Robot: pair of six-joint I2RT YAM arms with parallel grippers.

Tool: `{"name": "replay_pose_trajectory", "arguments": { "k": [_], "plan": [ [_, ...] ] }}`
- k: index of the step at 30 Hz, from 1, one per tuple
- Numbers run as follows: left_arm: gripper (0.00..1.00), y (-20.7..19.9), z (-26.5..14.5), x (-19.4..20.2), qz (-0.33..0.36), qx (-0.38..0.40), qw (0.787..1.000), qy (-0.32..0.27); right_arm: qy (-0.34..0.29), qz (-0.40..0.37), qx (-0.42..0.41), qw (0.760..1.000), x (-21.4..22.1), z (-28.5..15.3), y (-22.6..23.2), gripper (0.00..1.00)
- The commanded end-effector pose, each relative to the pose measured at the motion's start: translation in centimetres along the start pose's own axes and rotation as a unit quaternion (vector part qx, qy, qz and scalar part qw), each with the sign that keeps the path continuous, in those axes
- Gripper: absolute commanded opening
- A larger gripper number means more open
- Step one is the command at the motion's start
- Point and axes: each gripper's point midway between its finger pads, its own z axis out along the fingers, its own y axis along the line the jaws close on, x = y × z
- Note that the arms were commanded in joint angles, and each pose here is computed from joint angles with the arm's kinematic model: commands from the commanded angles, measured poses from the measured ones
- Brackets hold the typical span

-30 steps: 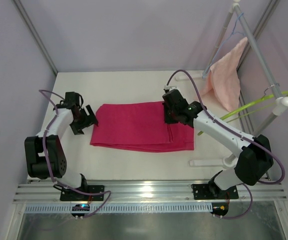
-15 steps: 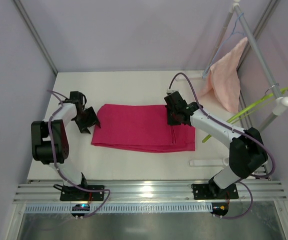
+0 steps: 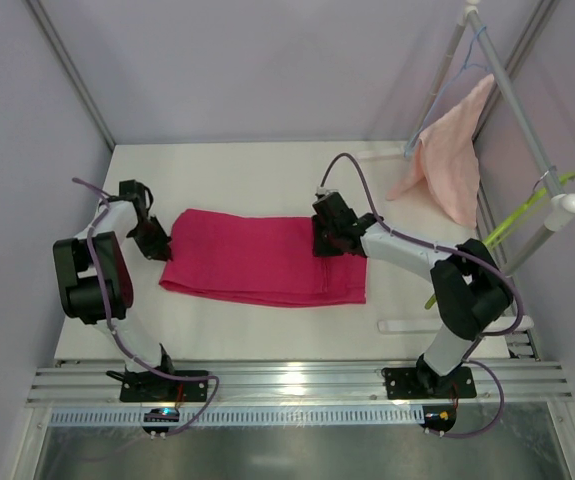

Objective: Place the trousers on the hanger
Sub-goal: Fold the trousers

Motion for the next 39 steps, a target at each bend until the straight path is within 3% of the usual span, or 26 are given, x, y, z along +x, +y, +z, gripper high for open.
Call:
{"name": "replay_pose_trajectory", "arguments": {
  "k": [1, 2, 4, 11, 14, 15, 17, 19, 20, 21, 23, 29, 39],
  "plan": [
    [0.00, 1.9, -1.4, -1.1, 0.019, -0.047, 0.998, -0.025, -0.028, 0.027, -0.060, 0.997, -0.9, 1.0, 2.8, 0.35],
    [0.00, 1.9, -1.5, -1.1, 0.020, -0.047, 0.998, -0.026, -0.029, 0.026, -0.066, 0.997, -0.8, 1.1, 3.0, 0.46],
    [0.01, 1.9, -1.3, -1.1, 0.018, -0.046, 0.998, -0.027, -0.029, 0.015, -0.085, 0.996, -0.6, 1.6, 3.6, 0.53],
    [0.00, 4.6, -1.8, -1.8, 0.019, -0.116, 0.992, -0.045, -0.013, 0.014, -0.118, 0.993, 0.1, 2.7, 4.8, 0.57],
    [0.00, 5.3, -2.7, -2.4, 0.006, -0.139, 0.989, -0.058, -0.007, 0.021, -0.126, 0.992, 0.3, 3.0, 5.2, 0.44],
    [0.00, 5.2, -3.2, -2.7, 0.002, -0.133, 0.989, -0.070, -0.007, 0.022, -0.126, 0.992, 0.0, 2.9, 5.4, 0.26],
    [0.01, 4.4, -3.4, -2.9, -0.010, -0.106, 0.992, -0.072, -0.007, 0.026, -0.118, 0.993, -0.5, 2.4, 5.4, 0.09],
    [0.19, 3.8, -4.1, -3.2, -0.015, -0.091, 0.992, -0.083, -0.007, 0.034, -0.118, 0.992, -1.1, 1.5, 5.7, 0.04],
    [0.41, 3.5, -4.3, -3.3, -0.017, -0.083, 0.993, -0.088, -0.008, 0.033, -0.127, 0.991, -1.4, 0.0, 6.3, 0.04],
    [0.53, 3.2, -4.7, -3.6, -0.021, -0.076, 0.992, -0.094, -0.008, 0.032, -0.130, 0.991, -1.5, -0.8, 6.6, 0.04],
    [0.70, 2.4, -5.6, -4.0, -0.023, -0.057, 0.992, -0.109, -0.004, 0.033, -0.118, 0.992, -1.1, -2.5, 6.8, 0.04],
    [0.78, 1.1, -8.1, -4.9, -0.011, -0.027, 0.990, -0.137, -0.031, 0.024, -0.133, 0.990, -3.2, -7.2, 7.3, 0.04],
    [0.79, 0.8, -8.4, -4.7, -0.007, -0.015, 0.990, -0.137, -0.065, 0.026, -0.114, 0.991, -5.5, -11.7, 6.2, 0.04]
  ]
}}
